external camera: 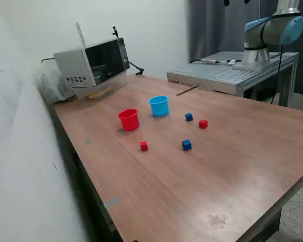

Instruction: Place red objects in the red bin, and blue objects in the blue bin.

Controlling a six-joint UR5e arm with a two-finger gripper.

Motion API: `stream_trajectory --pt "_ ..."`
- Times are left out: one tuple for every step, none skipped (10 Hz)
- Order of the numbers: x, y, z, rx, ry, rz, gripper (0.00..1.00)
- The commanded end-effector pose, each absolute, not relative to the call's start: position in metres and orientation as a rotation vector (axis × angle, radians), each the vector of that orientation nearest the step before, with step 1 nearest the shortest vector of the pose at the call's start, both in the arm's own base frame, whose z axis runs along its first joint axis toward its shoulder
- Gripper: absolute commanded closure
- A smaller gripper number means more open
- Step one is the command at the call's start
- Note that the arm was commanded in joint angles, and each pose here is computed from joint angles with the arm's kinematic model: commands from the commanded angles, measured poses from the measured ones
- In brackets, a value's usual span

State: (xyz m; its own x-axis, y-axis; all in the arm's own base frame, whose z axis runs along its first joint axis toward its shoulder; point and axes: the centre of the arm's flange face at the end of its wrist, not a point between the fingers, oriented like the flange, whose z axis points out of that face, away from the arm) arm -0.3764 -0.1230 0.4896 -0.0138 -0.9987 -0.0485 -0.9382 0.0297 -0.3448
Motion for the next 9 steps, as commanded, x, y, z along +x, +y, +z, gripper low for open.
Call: stream_trajectory --pt "-0.3756 -0.123 0.4888 -1.987 2.032 -0.314 0.0" --pt "-0.3764 -0.1224 0.4889 -1.986 2.034 -0.314 0.0" --pt "-0.3757 -0.1237 0.4896 -1.992 2.032 -0.312 0.0" --pt "-0.3749 -0.1247 0.4881 -1.992 2.025 -0.314 0.0" --pt "-0.3747 -0.1247 0.4874 -1.991 2.024 -0.316 0.0" --pt "-0.3751 -0.1243 0.4881 -1.993 2.026 -0.317 0.0" --pt "-0.376 -0.1235 0.4889 -1.992 2.028 -0.314 0.0" --pt "-0.3776 -0.1218 0.4911 -1.988 2.037 -0.31 0.0" --pt "-0.3784 -0.1215 0.4902 -1.99 2.038 -0.303 0.0"
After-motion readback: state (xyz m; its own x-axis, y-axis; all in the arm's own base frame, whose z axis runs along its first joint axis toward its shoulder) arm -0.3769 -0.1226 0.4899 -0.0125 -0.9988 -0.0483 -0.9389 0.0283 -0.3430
